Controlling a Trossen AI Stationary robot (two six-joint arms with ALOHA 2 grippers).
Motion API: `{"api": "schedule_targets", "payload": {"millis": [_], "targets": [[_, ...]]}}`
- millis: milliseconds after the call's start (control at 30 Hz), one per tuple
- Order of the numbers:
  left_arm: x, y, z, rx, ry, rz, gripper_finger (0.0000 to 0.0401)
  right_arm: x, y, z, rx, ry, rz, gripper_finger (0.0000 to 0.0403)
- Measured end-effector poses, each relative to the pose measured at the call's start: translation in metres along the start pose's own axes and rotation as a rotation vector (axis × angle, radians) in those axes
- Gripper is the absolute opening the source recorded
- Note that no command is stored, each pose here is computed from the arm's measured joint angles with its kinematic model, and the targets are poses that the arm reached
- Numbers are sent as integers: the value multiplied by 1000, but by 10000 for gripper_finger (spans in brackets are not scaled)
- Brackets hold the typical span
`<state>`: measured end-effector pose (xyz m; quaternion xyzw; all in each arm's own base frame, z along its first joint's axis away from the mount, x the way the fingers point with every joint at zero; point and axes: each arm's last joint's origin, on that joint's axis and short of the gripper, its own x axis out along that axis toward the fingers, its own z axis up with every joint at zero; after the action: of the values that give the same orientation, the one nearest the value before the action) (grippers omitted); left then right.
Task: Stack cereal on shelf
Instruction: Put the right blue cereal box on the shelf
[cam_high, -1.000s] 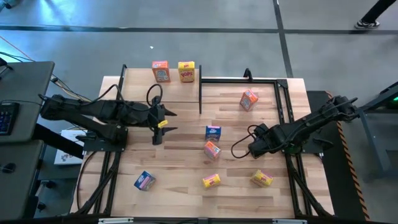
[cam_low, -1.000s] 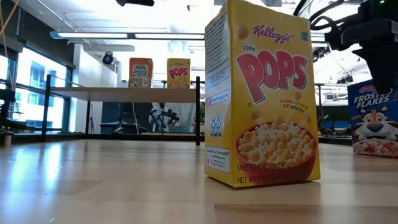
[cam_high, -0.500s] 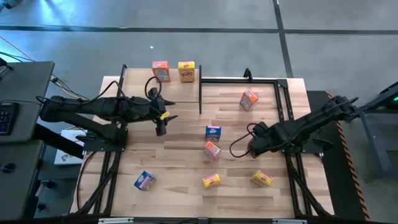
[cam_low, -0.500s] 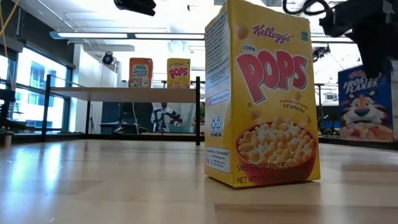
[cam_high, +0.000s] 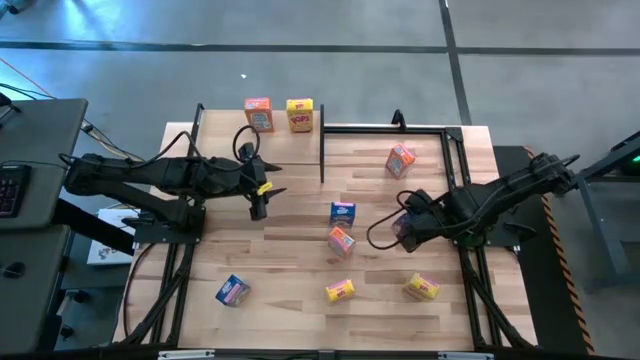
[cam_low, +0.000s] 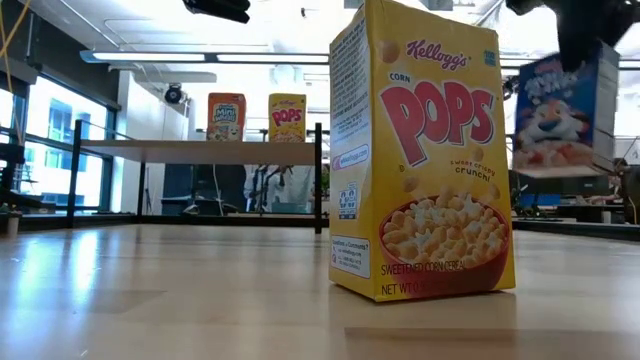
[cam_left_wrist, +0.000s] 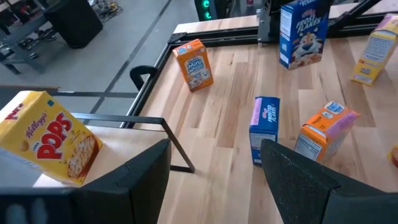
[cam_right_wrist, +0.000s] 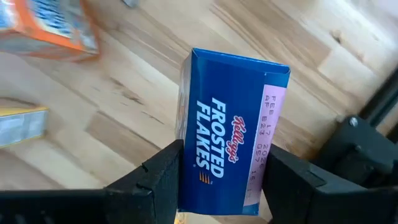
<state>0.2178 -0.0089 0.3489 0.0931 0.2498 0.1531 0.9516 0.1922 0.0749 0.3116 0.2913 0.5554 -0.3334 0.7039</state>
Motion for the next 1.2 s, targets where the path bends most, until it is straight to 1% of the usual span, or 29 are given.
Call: {"api": "schedule_targets", "payload": {"millis": [200, 400, 600, 767, 933, 1200], "targets": [[0, -1, 0, 2, -2, -10, 239, -20, 3, 7, -62, -70, 62, 184], [0, -1, 0, 1, -2, -10, 239, -35, 3, 18, -91, -130, 102, 184], [0, -1, 0, -6, -2, -12, 239, -40, 4, 33, -133, -171, 153, 184], [-2, 0, 3, -76, -11, -17, 239, -39, 7, 45, -181, -187, 208, 184], [-8, 2, 13, -164, -46, -62, 239, -40, 9, 56, -235, -221, 268, 184], [-14, 5, 28, -198, -88, -192, 239, -43, 15, 68, -322, -292, 356, 184]]}}
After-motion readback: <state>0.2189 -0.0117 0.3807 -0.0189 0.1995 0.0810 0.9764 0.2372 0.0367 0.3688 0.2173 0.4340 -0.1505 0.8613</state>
